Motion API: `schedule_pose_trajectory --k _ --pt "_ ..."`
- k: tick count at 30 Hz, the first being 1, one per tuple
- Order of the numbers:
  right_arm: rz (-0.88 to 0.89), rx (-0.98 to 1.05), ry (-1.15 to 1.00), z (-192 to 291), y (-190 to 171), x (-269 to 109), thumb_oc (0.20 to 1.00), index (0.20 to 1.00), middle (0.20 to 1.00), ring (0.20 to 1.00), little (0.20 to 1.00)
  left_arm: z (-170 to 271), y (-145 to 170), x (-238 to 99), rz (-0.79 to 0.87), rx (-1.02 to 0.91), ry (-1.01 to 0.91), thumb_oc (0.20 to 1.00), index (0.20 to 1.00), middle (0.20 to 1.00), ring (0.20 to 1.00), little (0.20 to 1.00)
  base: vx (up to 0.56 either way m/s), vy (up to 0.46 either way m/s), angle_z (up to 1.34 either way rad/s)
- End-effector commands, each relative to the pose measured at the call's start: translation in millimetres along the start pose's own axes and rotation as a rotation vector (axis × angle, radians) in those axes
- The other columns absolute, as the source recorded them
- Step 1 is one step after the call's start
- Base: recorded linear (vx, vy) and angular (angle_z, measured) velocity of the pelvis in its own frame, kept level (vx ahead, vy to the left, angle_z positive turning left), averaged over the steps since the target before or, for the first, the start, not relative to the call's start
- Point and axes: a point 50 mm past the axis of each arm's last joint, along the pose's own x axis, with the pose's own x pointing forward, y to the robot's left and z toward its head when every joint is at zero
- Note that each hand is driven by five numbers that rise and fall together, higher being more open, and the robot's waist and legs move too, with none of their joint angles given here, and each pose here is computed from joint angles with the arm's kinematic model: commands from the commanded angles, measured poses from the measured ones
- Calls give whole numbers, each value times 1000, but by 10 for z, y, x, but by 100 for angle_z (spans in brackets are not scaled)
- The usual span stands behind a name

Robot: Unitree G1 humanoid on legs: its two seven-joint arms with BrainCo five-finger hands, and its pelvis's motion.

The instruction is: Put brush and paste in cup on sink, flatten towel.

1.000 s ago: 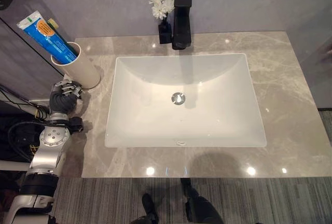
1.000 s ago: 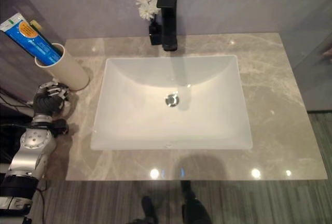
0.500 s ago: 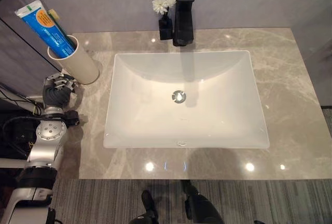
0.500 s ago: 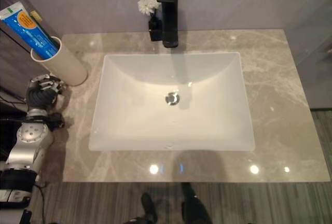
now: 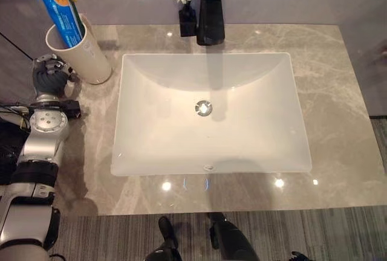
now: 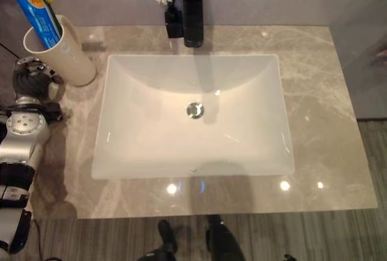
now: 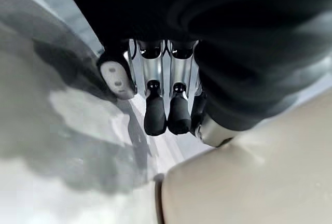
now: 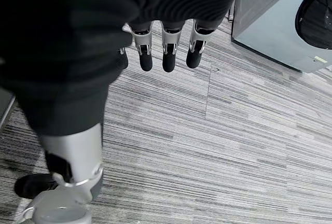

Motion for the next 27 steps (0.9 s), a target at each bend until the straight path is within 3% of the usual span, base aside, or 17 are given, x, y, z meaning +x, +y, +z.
schedule_pose_trajectory --k 1,11,27 --pt "-22 -33 7 19 -54 6 1000 1000 1000 1000 1000 -211 -170 -140 -100 35 68 200 200 200 200 200 11 11 -11" --pt "-24 -2 39 -76 -62 1 1000 1000 1000 1000 1000 -330 -360 -579 -210 -63 68 200 200 200 200 200 12 3 -4" --pt "-24 5 44 -76 -84 3 1000 1000 1000 1000 1000 -278 -463 -716 -276 -119 43 200 200 200 200 200 -1 0 0"
